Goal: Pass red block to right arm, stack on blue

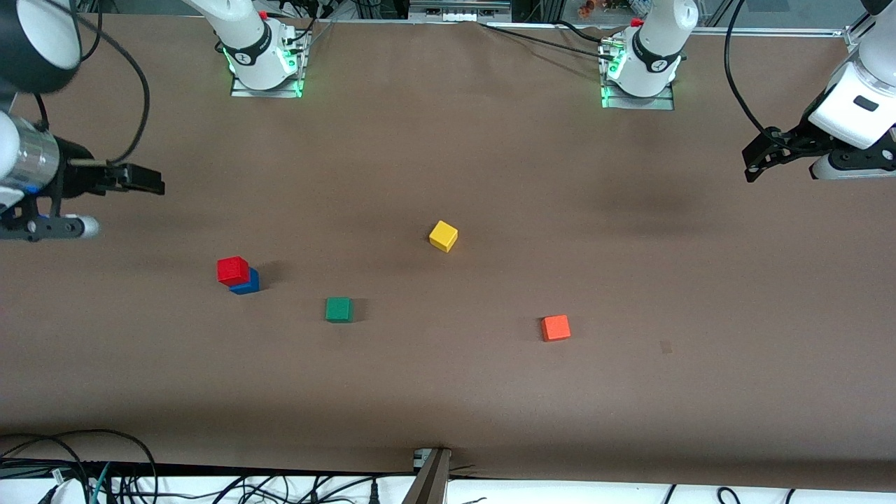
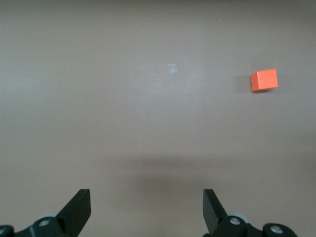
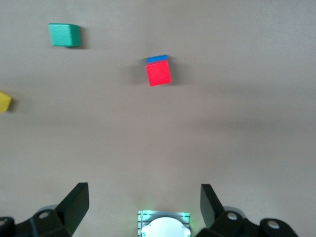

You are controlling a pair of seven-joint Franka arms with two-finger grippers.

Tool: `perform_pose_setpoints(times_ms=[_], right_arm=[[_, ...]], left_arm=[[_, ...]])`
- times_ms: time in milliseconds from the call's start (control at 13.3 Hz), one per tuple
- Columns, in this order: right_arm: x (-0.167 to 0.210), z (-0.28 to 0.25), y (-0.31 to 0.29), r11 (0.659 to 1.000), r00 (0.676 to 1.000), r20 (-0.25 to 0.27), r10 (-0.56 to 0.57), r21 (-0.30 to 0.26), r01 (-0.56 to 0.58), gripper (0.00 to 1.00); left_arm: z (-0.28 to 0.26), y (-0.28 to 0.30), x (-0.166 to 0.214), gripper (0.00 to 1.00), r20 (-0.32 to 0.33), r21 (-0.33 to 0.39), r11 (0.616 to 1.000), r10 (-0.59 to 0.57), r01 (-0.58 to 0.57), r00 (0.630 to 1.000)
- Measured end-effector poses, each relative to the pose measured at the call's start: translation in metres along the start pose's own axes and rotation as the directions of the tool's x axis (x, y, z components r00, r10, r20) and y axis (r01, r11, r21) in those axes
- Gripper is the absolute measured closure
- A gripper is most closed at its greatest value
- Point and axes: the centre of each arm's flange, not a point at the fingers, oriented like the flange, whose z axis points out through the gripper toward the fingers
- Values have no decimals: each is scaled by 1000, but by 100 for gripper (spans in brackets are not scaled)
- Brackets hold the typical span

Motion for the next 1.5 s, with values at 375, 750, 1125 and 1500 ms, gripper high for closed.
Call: perform_pose_setpoints(times_ms=[375, 750, 1125, 1500], right_arm=[[-50, -33, 22, 1000, 998, -53, 26, 14, -26, 0], [-79, -51, 24, 1000, 997, -66, 26, -6, -27, 0], [-68, -37, 26, 999, 999, -35, 32, -35, -33, 0], [-63, -34, 26, 999, 999, -30, 34, -40, -35, 0]], left_arm=[[4, 1, -2, 0, 27, 3, 1000, 0, 0, 1000], [3, 5, 4, 0, 27, 1, 1000, 7, -7, 1000], [5, 6, 7, 0, 55, 2, 1000, 10, -10, 998], [2, 15, 5, 0, 58, 2, 1000, 25, -26, 998]])
